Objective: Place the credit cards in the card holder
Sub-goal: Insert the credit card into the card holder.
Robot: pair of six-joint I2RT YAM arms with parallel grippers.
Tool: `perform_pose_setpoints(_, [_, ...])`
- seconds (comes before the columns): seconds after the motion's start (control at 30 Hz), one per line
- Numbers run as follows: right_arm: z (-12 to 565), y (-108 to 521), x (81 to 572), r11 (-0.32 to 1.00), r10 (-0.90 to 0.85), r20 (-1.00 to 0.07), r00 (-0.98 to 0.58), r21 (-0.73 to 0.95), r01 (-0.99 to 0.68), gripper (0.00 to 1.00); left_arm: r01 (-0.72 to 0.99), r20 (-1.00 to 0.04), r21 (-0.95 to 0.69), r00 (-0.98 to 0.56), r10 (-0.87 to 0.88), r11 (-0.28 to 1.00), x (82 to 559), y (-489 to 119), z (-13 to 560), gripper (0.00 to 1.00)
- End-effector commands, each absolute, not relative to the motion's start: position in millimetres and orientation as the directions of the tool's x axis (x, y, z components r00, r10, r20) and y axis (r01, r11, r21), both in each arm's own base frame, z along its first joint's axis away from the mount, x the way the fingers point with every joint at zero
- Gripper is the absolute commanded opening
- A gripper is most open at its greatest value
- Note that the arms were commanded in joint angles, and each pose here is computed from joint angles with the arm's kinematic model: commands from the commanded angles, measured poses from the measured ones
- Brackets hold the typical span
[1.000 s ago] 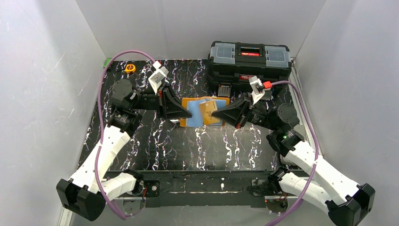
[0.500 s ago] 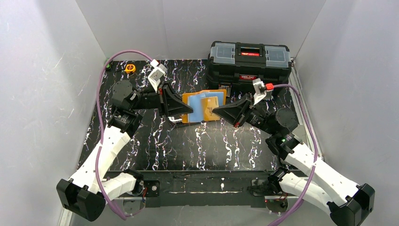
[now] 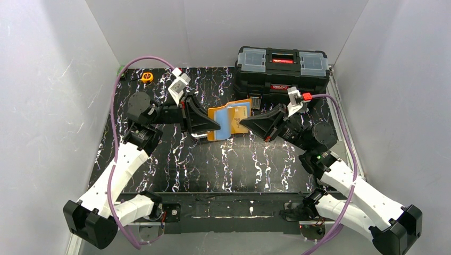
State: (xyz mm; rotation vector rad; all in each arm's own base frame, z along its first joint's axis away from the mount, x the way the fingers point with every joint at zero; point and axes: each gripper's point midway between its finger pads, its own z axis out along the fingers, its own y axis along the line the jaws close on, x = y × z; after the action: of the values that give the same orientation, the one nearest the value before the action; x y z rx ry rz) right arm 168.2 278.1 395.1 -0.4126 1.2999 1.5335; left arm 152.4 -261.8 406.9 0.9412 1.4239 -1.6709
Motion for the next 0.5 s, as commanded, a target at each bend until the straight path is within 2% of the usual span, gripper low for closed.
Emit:
perform_pose_setpoints(0.0, [425.2, 271.8, 162.0, 0.075, 0.547, -0.756, -0.360, 0.473, -0.878, 0.01, 0.908, -0.923, -0.364, -0.381, -0.049, -0.207, 124.0, -258.5, 421.9, 0.00])
perform_pose_setpoints(0.17, [427.1, 275.4, 156.2, -0.011, 0.559, -0.716, -0.419, 0.499, -0.867, 0.01, 0.914, -0.929, -0.349, -0.366, -0.052, -0.208, 124.6, -258.8, 421.3, 0.00])
perform_pose_setpoints(0.47, [423.2, 275.3, 154.1, -0.036, 0.564, -0.703, -0.434, 0.504, -0.863, 0.01, 0.930, -0.937, -0.327, -0.342, -0.065, -0.170, 132.6, -260.7, 419.7, 0.00])
